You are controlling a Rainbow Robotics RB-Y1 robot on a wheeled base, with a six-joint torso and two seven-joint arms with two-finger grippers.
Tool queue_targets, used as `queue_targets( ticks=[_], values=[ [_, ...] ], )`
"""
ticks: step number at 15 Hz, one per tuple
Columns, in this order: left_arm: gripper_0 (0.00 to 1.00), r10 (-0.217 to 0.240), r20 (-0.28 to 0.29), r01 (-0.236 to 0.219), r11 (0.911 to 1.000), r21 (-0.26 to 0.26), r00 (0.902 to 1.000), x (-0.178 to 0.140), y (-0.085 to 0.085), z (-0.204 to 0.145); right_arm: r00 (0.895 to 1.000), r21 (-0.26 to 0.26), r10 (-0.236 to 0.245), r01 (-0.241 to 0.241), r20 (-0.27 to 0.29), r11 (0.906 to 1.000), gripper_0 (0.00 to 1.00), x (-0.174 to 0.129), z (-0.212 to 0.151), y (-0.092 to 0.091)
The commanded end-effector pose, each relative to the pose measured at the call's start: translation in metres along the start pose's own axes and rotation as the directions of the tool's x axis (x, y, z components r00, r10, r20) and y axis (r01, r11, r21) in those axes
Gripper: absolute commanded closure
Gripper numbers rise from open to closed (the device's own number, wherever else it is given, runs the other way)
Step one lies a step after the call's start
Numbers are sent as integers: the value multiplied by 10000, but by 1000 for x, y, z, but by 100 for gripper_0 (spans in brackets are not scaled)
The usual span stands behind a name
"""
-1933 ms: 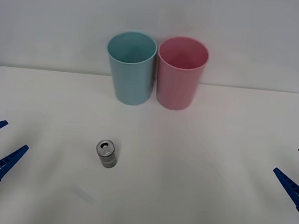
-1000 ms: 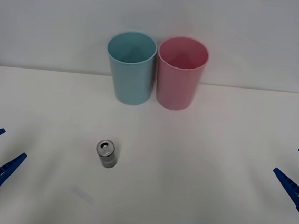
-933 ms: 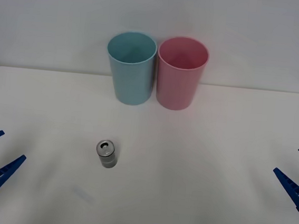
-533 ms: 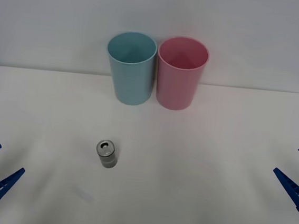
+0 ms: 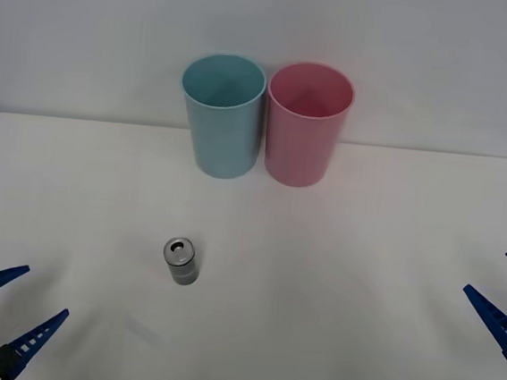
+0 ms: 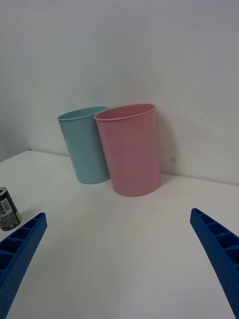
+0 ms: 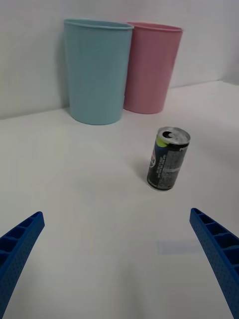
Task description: Grasp the object on the table and drop it into the matching bin: aluminum can to the light blue bin, PET bottle to the pink bin.
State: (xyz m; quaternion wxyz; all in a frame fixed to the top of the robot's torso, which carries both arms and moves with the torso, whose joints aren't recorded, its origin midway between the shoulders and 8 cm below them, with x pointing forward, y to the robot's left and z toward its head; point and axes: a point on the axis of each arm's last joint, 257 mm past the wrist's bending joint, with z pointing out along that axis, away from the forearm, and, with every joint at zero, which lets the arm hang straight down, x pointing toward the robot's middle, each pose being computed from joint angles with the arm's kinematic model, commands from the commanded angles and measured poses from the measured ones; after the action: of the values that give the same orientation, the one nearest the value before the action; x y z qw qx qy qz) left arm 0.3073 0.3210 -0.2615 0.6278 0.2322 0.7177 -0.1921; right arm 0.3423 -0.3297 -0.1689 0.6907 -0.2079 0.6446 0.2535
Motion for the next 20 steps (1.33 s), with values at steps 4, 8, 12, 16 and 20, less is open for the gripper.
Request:
queue_targets(
  ticks=[4,8,12,16,20],
  values=[
    [0,439,99,-442,9985,313,9990,19,-11,50,10000,0,0,0,0,10000,0,0,0,0],
    [0,-132,317,107,9969,775,9994,28,-15,88,10000,0,0,0,0,10000,0,0,0,0],
    [0,-385,486,321,9916,1256,9981,27,-24,117,10000,0,0,0,0,10000,0,0,0,0],
    [0,-349,442,277,9878,1535,9984,26,-37,139,10000,0,0,0,0,10000,0,0,0,0],
    [0,-265,375,198,9858,1667,9989,28,-51,157,10000,0,0,0,0,10000,0,0,0,0]
  ],
)
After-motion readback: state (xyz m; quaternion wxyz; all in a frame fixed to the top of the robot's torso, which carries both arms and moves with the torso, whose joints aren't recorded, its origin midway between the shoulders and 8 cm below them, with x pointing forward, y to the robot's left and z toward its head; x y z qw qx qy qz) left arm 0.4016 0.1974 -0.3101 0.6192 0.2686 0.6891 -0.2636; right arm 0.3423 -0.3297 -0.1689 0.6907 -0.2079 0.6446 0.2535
